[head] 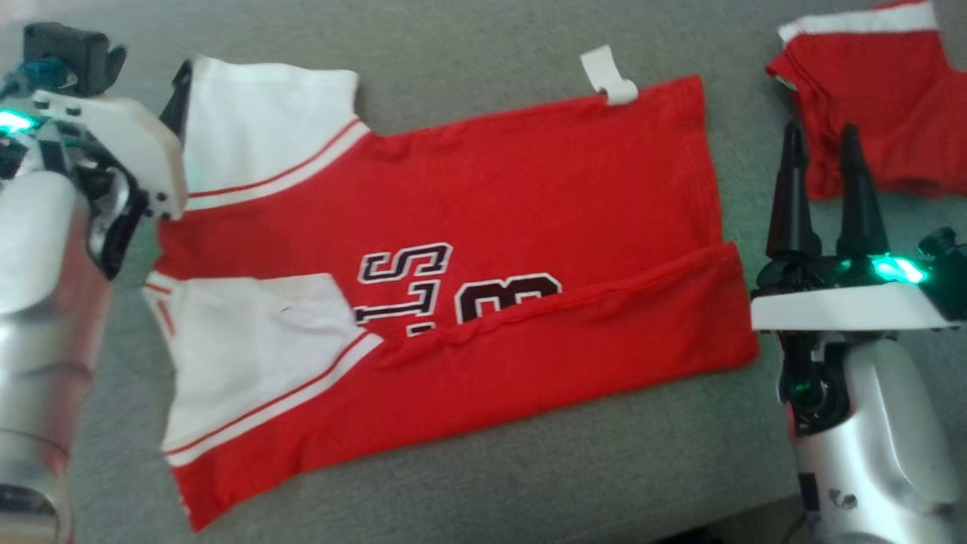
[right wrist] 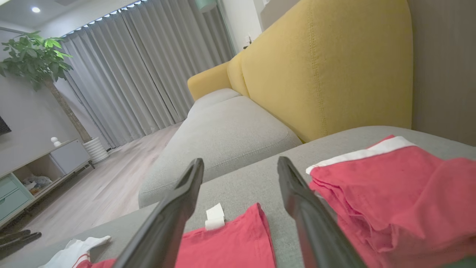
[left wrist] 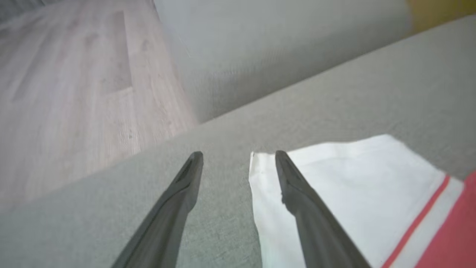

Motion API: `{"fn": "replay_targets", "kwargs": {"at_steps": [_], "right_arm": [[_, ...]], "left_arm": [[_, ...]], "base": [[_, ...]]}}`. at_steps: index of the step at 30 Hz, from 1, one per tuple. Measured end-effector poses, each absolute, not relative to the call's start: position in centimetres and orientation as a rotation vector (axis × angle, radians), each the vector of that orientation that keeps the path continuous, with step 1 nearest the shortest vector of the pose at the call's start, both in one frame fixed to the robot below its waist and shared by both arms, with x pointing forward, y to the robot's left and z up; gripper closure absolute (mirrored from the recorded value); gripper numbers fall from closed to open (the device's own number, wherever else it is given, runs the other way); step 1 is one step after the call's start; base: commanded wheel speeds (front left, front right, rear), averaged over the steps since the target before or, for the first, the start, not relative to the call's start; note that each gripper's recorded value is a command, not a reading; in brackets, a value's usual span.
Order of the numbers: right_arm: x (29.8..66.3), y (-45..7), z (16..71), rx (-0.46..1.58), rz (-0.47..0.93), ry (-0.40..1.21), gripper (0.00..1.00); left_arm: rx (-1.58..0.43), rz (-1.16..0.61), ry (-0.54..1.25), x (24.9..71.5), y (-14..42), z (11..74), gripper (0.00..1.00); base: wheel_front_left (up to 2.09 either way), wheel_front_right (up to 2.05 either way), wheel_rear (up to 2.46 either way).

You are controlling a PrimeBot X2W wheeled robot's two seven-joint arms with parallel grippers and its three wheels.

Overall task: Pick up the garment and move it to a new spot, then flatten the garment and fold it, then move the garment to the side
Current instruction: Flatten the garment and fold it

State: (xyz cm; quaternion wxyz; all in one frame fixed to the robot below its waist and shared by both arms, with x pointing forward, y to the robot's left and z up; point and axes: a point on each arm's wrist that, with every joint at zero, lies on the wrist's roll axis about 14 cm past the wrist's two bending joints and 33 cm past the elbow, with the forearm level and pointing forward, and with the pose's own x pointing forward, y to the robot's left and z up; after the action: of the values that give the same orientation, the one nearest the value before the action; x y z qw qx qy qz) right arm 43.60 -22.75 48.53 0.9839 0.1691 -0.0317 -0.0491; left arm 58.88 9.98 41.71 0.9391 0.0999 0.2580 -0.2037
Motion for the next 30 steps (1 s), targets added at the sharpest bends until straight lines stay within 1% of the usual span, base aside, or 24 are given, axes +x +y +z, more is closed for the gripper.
{"fn": "replay_targets", "kwargs": {"at_steps": [3, 6, 10, 18, 22, 23, 24, 25, 30], "right_arm": [[43.7, -23.0, 48.2, 0.345, -0.104, -0.056, 0.0], [43.7, -23.3, 48.3, 0.347, -0.111, -0.058, 0.0], [43.3, -24.0, 47.7, 0.34, -0.134, -0.04, 0.0], [43.1, -24.1, 47.1, 0.337, -0.14, -0.023, 0.0], [42.9, -24.2, 47.1, 0.334, -0.143, -0.021, 0.0], [42.9, -24.3, 47.2, 0.333, -0.144, -0.023, 0.0], [42.9, -24.3, 47.2, 0.333, -0.145, -0.024, 0.0], [42.8, -24.4, 47.3, 0.334, -0.147, -0.026, 0.0], [42.8, -23.9, 47.1, 0.306, -0.13, -0.012, 0.0]], "left_arm": [[0.245, -0.415, 0.639, 58.9, 10.4, 38.8, 0.0], [0.224, -0.416, 0.686, 59.3, 10.3, 37.3, 0.0], [0.234, -0.436, 0.711, 59.6, 9.5, 36.2, 0.0], [0.232, -0.456, 0.711, 60.0, 8.6, 35.8, 0.0], [0.231, -0.461, 0.758, 59.9, 8.4, 35.5, 0.0], [0.23, -0.465, 0.77, 59.7, 8.3, 35.4, 0.44], [0.227, -0.472, 0.777, 59.6, 8.1, 35.4, 0.98], [0.224, -0.479, 0.781, 59.4, 7.9, 35.5, 1.0], [0.216, -0.498, 0.76, 58.7, 7.6, 36.4, 1.0]], "base": [[0.0, 0.0, 0.0], [0.0, 0.0, 0.0], [0.0, 0.0, 0.0], [0.0, 0.0, 0.0], [0.0, 0.0, 0.0], [0.0, 0.0, 0.0], [0.0, 0.0, 0.0], [0.0, 0.0, 0.0], [0.0, 0.0, 0.0]]}}
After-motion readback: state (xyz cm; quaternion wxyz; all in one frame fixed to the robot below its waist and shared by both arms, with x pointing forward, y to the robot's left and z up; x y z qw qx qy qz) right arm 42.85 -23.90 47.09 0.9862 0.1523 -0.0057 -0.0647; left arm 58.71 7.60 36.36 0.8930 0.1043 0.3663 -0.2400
